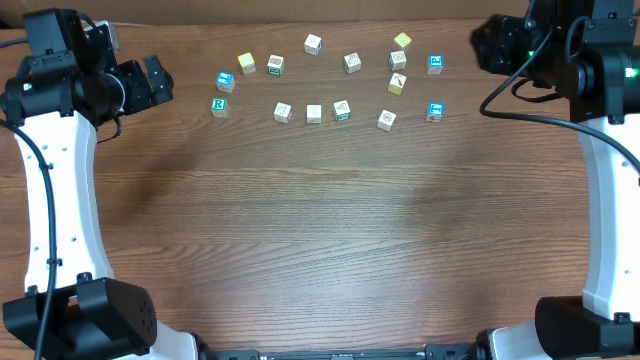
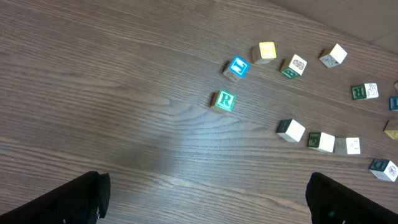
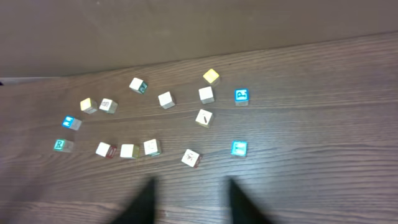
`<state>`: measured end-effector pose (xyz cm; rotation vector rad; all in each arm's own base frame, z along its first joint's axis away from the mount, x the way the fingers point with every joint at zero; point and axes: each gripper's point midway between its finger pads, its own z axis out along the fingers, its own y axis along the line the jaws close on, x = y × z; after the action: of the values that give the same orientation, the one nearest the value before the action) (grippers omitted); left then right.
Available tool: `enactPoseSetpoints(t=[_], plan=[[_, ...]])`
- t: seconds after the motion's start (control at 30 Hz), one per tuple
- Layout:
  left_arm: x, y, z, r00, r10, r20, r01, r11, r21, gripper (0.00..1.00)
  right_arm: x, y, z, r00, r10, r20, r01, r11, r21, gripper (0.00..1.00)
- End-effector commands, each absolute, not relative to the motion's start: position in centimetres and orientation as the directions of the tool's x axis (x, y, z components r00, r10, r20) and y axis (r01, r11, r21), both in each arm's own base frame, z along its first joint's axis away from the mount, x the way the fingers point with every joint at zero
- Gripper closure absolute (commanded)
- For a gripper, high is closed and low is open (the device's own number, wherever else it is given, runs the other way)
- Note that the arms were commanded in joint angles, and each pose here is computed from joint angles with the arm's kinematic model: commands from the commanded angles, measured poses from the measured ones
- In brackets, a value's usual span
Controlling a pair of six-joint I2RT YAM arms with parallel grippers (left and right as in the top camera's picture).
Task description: Form a horizontal line
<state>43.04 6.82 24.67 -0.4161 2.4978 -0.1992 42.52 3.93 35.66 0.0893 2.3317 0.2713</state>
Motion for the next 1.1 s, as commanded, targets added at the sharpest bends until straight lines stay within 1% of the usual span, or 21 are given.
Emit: enactPoseSetpoints(t=[0.0, 0.07, 0.13, 0.2, 0.23, 0.27, 0.33, 0.4, 0.43, 0.47, 0.57, 0.63, 1.07], plan=[[43.3, 7.0, 25.3, -0.762, -0.351, -0.544, -0.259, 0.936, -0.24, 0.0, 43.1, 3.5, 36.2, -0.683, 0.119, -0.72, -0.02, 0.983, 0.182, 0.96], [43.3, 7.0, 25.3, -0.762, -0.35, -0.544, -0.259, 0.936, -0.24, 0.0, 43.6, 3.4, 35.5, -0.694, 0.118, -0.71, -0.01, 0.985, 0.173, 0.96], [43.3, 7.0, 25.3, -0.762, -0.35, -0.544, -0.259, 0.936, -0.24, 0.0, 44.2, 3.1, 34.4, -0.711, 0.115, -0.694, 0.003, 0.987, 0.161, 0.89], [43.3, 7.0, 25.3, -0.762, -0.351, -0.544, -0.259, 0.936, -0.24, 0.0, 44.9, 3.0, 33.2, -0.727, 0.109, -0.678, 0.008, 0.989, 0.15, 0.85], [43.3, 7.0, 25.3, -0.762, -0.35, -0.544, -0.259, 0.936, -0.24, 0.0, 45.4, 3.0, 32.5, -0.736, 0.102, -0.669, 0.007, 0.99, 0.143, 0.81], [43.3, 7.0, 25.3, -0.762, -0.351, -0.544, -0.259, 0.936, -0.24, 0.0, 45.8, 2.9, 31.7, -0.746, 0.092, -0.659, 0.004, 0.991, 0.134, 0.73], [43.3, 7.0, 25.3, -0.762, -0.35, -0.545, -0.259, 0.936, -0.239, 0.0, 46.8, 3.0, 30.3, -0.762, 0.088, -0.641, 0.005, 0.991, 0.13, 0.44], [43.3, 7.0, 25.3, -0.762, -0.351, -0.544, -0.259, 0.936, -0.24, 0.0, 47.7, 3.0, 28.8, -0.778, 0.087, -0.622, 0.008, 0.992, 0.129, 0.38], [43.3, 7.0, 25.3, -0.762, -0.35, -0.544, -0.259, 0.936, -0.24, 0.0, 48.0, 3.0, 28.1, -0.785, 0.087, -0.613, 0.01, 0.992, 0.129, 0.33], [43.3, 7.0, 25.3, -0.762, -0.35, -0.545, -0.259, 0.936, -0.239, 0.0, 48.4, 3.0, 27.5, -0.792, 0.087, -0.604, 0.011, 0.992, 0.128, 0.3], [43.3, 7.0, 25.3, -0.762, -0.35, -0.544, -0.259, 0.936, -0.24, 0.0, 49.2, 3.1, 25.3, -0.818, 0.086, -0.569, 0.016, 0.992, 0.126, 0.25], [43.3, 7.0, 25.3, -0.762, -0.35, -0.544, -0.259, 0.936, -0.24, 0.0, 49.5, 3.1, 23.8, -0.837, 0.085, -0.54, 0.021, 0.992, 0.124, 0.24], [43.3, 7.0, 25.3, -0.762, -0.35, -0.544, -0.259, 0.936, -0.24, 0.0, 50.5, 3.1, 15.4, -0.923, 0.082, -0.376, 0.043, 0.993, 0.111, 0.24]])
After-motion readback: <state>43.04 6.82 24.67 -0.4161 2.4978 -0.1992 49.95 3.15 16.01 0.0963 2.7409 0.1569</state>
